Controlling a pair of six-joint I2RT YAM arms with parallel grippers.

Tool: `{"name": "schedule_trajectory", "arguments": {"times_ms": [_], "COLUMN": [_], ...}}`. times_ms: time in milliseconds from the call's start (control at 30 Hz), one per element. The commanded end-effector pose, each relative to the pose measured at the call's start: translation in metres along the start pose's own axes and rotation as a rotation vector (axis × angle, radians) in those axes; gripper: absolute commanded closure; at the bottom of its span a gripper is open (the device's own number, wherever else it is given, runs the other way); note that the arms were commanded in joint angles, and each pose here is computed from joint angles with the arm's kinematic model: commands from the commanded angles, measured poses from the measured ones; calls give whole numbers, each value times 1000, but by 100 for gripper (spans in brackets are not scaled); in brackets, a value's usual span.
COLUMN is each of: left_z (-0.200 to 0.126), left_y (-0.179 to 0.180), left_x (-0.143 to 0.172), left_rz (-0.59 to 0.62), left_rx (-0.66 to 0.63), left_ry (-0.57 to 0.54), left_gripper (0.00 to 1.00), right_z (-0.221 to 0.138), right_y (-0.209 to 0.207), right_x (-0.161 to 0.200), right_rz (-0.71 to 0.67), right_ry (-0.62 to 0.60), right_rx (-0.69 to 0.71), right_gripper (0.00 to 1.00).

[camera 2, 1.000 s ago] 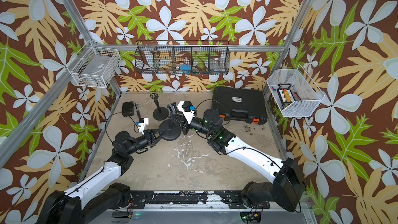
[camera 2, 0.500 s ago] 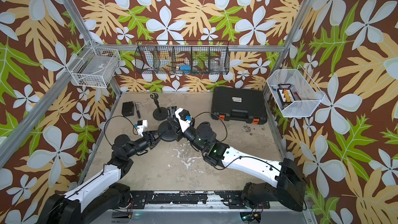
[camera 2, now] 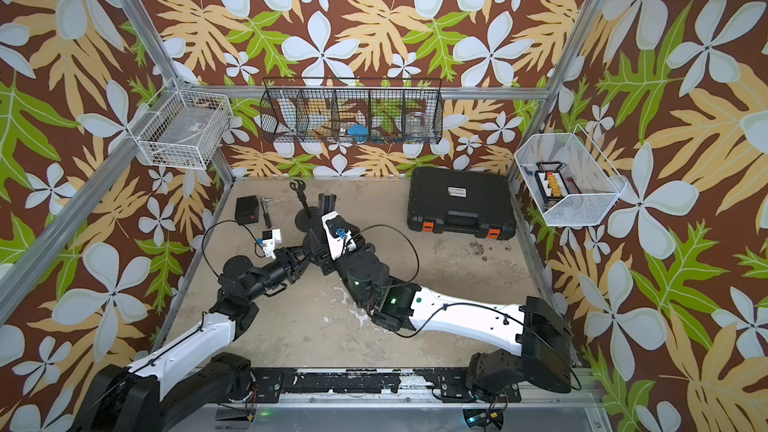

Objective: Assemble a microphone stand
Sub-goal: Screw the microphone stand pole into the microphone stand base.

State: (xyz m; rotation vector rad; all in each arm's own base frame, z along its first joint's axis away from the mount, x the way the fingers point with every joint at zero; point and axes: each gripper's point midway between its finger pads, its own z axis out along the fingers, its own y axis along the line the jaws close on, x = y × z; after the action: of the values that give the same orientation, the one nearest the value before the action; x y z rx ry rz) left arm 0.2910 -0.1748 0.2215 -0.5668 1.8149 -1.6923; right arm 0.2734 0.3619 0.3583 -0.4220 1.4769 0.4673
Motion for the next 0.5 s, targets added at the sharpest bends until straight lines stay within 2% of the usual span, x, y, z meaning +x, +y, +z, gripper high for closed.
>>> {"name": "schedule_trajectory", "arguments": {"times_ms": [0,100,200,300,467], "left_z": [3,6,9,12,18], "left_y": [-20,-17,-15,-14,-16], "left_x": [-6,-5,-2,3,18], "left_rz": [31,23,11,7,6], "left_rx": [64,54,44,37,34], "left_ry": [-14,0,30,77,195], "left_gripper": [100,100,100,100,100], "right_z": [-9,-26,-38,-42,-33], "right_y": [9,12,6,-4,-12], "right_x": [-2,-6,-5,4,16], "right_rz": [30,3,-54,-106,-139], "right_ry": [5,-15,-20,-5,33], "right_rx": [-213,-436,-586,-651,-719], "right_gripper": [23,24,31,40,42]}}
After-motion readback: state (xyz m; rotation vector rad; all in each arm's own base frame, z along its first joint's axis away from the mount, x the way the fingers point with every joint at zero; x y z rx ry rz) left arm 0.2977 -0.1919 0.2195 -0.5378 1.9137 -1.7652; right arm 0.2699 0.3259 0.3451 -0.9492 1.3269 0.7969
